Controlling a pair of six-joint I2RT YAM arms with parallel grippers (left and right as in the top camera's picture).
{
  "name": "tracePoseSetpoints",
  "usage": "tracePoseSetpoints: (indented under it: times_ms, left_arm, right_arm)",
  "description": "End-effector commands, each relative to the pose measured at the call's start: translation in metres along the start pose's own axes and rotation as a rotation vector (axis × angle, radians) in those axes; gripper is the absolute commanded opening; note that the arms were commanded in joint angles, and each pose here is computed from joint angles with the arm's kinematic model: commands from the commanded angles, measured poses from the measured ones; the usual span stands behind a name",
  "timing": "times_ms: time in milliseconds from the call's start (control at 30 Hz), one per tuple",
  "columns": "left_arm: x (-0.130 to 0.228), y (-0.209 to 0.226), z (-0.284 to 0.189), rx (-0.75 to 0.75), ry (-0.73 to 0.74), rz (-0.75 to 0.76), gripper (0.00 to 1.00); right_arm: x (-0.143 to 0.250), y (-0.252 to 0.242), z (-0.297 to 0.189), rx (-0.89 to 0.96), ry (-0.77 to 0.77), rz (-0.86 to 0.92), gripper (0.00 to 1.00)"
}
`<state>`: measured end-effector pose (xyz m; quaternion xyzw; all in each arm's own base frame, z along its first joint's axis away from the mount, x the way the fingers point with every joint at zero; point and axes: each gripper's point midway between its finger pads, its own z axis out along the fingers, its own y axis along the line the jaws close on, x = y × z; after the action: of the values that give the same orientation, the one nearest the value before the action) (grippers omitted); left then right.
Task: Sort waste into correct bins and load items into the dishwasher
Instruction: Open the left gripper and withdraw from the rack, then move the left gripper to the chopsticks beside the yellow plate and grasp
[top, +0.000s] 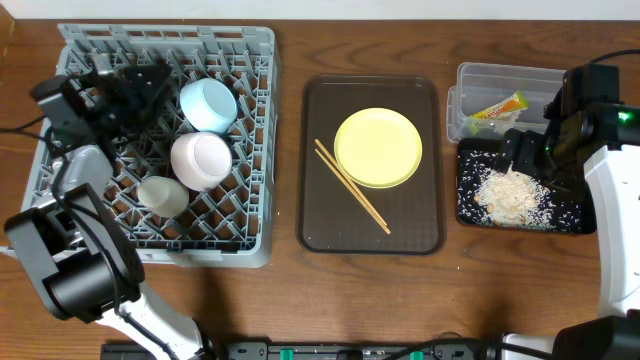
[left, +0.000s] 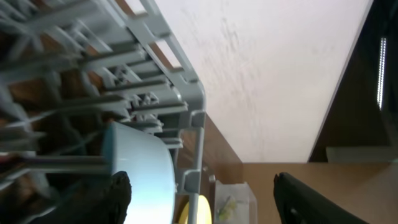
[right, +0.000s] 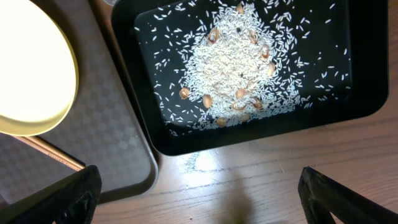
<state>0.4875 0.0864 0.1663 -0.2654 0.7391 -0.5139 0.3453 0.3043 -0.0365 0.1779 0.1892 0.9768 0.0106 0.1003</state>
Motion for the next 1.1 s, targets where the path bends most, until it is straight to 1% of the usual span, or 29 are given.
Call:
tracePoseSetpoints:
  times_ms: [0,133,233,333,433,533,600,667,733,833,867,900,967,1000,1067]
  left_arm:
    - [-0.013,0.003,-0.016,-0.002,-0.037,0.017,0.82]
    - [-0.018,-0.016,-0.026,0.015,-0.058,0.055,0.86]
    - [-0.016,-0.04,-0.031,0.032,-0.063,0.096,0.88]
    - [0.0,-0.067,-0.029,0.036,-0.037,0.113,0.89]
    - [0.02,-0.081,-0.023,-0.022,-0.024,0.133,0.91]
    - [0.049,-0.083,-0.014,-0.167,-0.019,0.194,0.91]
    - [0.071,-0.083,-0.009,-0.283,-0.011,0.267,0.91]
    - [0.094,-0.086,-0.003,-0.368,0.002,0.311,0.91]
    - [0.117,-0.091,0.004,-0.422,0.024,0.346,0.91]
    - [0.154,-0.096,0.017,-0.492,0.07,0.413,0.91]
    - [0.177,-0.097,0.025,-0.523,0.108,0.452,0.92]
    - [0.193,-0.097,0.031,-0.535,0.136,0.476,0.92]
    - [0.222,-0.098,0.039,-0.542,0.2,0.512,0.92]
    - [0.246,-0.099,0.044,-0.538,0.263,0.532,0.92]
    - [0.269,-0.098,0.05,-0.53,0.321,0.556,0.92]
  right_arm:
    - [-0.001,-0.002,-0.004,0.0,-0.015,0.02,0.99]
    - [-0.001,-0.002,-0.004,0.0,-0.015,0.019,0.99]
    - [-0.001,-0.002,-0.004,0.0,-0.015,0.019,0.99]
    - [-0.001,-0.002,-0.004,0.001,-0.011,0.019,0.99]
    - [-0.001,-0.002,-0.004,0.001,-0.011,0.019,0.99]
    - [-0.001,-0.002,-0.004,0.001,-0.011,0.019,0.99]
    - [-0.001,-0.002,-0.004,0.001,-0.012,0.019,0.99]
    - [-0.001,-0.002,-0.004,0.001,-0.012,0.019,0.99]
    - [-0.001,-0.002,-0.004,0.001,-0.012,0.019,0.99]
    - [-0.001,-0.002,-0.004,0.001,-0.012,0.019,0.99]
    - [-0.001,-0.002,-0.004,0.001,-0.012,0.019,0.99]
    - [-0.001,-0.002,-0.004,0.001,-0.011,0.019,0.99]
    - [-0.001,-0.002,-0.004,0.002,-0.011,0.019,0.99]
    - [-0.001,-0.002,-0.004,0.002,-0.011,0.019,0.99]
    - [-0.001,-0.002,-0.004,0.002,-0.011,0.019,0.99]
